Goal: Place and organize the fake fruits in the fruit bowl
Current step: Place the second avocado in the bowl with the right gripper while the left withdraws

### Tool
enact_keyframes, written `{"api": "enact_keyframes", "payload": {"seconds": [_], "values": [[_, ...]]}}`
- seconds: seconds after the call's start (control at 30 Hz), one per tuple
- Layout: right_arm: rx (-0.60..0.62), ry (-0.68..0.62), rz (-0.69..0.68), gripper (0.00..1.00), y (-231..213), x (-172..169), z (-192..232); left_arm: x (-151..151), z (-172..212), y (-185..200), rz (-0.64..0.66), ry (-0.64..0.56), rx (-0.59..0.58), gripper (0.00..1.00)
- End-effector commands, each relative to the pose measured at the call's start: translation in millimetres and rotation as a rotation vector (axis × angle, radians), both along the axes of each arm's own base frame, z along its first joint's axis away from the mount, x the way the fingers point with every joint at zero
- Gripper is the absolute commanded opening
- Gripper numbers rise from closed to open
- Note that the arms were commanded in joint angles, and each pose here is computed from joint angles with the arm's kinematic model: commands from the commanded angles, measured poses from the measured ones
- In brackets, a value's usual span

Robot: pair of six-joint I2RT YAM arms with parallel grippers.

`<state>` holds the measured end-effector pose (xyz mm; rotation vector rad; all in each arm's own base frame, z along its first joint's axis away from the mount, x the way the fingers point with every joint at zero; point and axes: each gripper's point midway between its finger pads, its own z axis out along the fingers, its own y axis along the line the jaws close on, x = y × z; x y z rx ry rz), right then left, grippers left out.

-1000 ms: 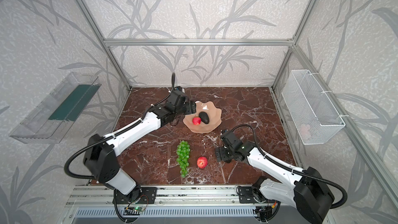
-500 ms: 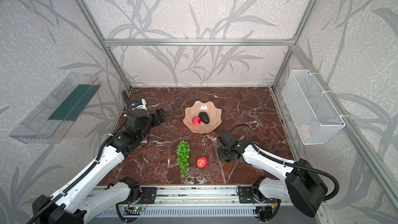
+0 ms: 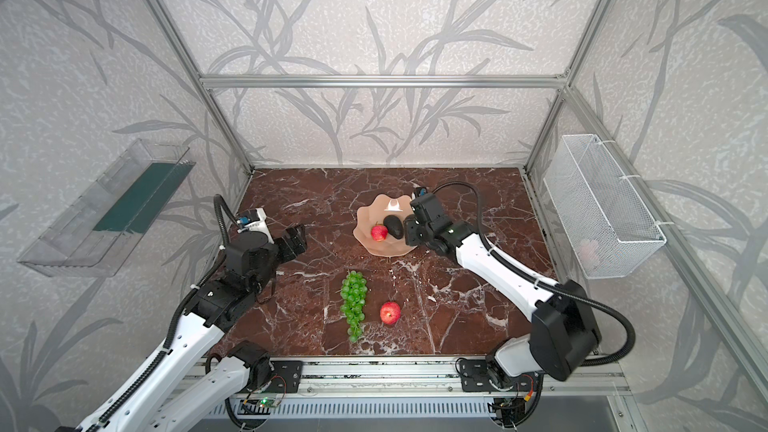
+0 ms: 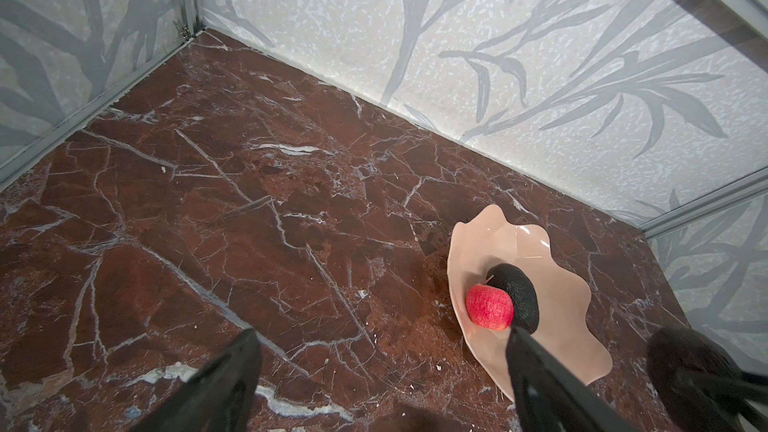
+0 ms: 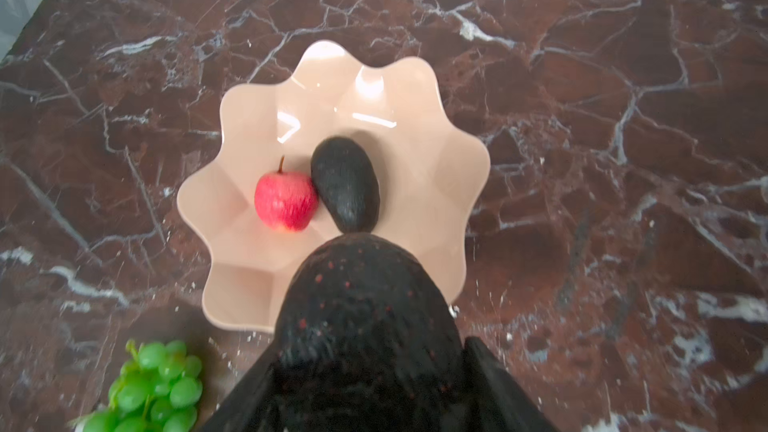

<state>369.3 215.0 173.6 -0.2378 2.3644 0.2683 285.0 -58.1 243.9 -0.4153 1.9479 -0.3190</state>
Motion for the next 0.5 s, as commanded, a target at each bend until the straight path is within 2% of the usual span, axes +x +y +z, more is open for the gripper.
{"api": "enact_keyframes", "payload": {"seconds": [0.0, 0.23, 0.47], "values": [[-0.008, -0.022, 0.029, 0.49, 13.2, 34.1, -6.5, -7.7, -5.4, 3.3, -0.007, 0.013, 0.007, 0.93], [-0.039, 0.071, -0.016, 0.49, 17.9, 76.5, -51.8, -19.3, 2.2, 1.8, -0.058, -0.034, 0.021, 0.93], [-0.026, 0.092, -0.048, 0.51, 17.6, 81.4, -68.6, -25.5, 10.8, -3.5, -0.110, -0.077, 0.018, 0.93]]}}
